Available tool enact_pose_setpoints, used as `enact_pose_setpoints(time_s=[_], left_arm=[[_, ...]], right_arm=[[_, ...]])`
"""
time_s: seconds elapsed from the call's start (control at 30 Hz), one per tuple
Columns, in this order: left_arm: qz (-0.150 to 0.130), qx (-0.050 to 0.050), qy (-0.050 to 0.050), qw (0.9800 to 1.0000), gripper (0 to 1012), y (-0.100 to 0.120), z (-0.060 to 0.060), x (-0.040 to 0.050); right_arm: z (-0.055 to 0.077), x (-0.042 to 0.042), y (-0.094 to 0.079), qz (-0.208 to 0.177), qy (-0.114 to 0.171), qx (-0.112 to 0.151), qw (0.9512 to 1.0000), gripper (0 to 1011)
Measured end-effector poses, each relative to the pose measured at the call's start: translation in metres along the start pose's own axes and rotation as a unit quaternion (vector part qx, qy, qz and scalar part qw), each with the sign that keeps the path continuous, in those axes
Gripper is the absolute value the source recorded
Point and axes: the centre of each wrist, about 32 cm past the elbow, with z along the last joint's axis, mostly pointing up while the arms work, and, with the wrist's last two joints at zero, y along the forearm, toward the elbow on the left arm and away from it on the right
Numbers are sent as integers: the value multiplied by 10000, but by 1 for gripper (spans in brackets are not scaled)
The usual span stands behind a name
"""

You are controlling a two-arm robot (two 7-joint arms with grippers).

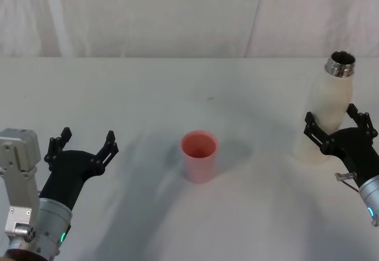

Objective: Grasp the thermos with one hand and pour water into the cup lid.

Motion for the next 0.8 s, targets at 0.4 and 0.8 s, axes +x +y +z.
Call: enact_pose_setpoints(time_s=[0.4, 0.8], left_arm=[[0, 0, 0, 10000, 1001, 0, 0, 0], [0, 0, 0, 10000, 1001, 0, 0, 0]], right_arm=[[16, -16, -88, -48, -2, -16, 10000, 1003], [15, -47, -251, -50, -34, -56, 10000, 1003]])
